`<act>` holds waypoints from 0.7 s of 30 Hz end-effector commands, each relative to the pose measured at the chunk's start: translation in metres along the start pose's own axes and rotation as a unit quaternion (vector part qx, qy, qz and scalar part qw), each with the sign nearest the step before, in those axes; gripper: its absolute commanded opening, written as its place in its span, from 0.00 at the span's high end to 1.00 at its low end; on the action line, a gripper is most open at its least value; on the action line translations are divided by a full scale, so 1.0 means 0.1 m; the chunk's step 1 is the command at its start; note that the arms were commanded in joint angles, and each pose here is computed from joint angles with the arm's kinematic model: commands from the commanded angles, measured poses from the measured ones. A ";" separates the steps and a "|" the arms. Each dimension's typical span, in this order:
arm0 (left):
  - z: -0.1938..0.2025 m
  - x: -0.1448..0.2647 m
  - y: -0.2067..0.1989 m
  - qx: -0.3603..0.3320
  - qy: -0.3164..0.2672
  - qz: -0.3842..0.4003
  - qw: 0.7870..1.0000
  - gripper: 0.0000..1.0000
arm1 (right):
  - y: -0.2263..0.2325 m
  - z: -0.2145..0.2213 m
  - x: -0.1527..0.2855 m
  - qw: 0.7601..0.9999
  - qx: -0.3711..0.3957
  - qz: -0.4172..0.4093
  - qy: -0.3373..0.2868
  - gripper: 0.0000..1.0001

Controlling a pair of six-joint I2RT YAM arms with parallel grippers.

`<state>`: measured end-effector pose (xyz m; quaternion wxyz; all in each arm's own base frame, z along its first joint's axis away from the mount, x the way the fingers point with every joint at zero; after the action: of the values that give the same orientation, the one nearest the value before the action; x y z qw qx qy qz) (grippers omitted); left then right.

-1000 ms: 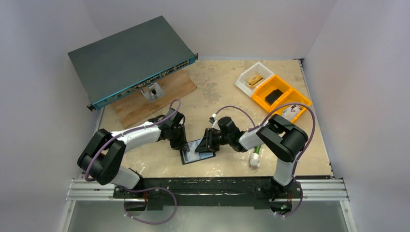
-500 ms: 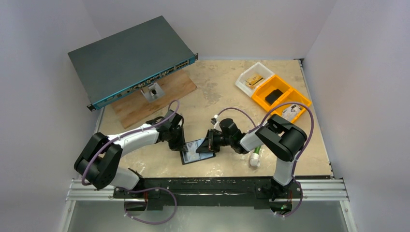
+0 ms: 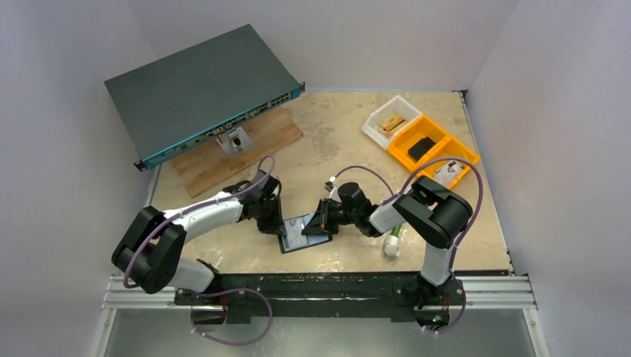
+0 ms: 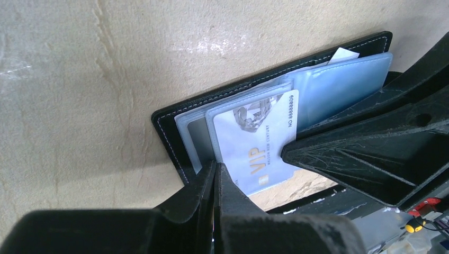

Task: Take the credit cards out of the card holder
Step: Remove the credit card from the card holder.

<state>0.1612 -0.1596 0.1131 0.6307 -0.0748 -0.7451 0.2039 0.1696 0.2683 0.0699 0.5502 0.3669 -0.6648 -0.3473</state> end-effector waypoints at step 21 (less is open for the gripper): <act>0.04 -0.18 0.16 0.012 0.031 -0.076 0.997 1.00 | -0.07 -0.02 0.08 0.999 -0.017 0.011 -0.027 0.98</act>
<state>0.1661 -0.1649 0.1114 0.6464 -0.0706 -0.7312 0.2062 0.1695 0.2626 0.0678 0.5508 0.3562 -0.6633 -0.3603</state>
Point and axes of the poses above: each gripper's point midway between its finger pads, its own x axis back along the fingers, its own y axis along the line the jaws close on, z = x × y, the point moved 10 cm from there along x, back along the fingers, and after that the axes turned 4 degrees about x, right-handed, at the moved point
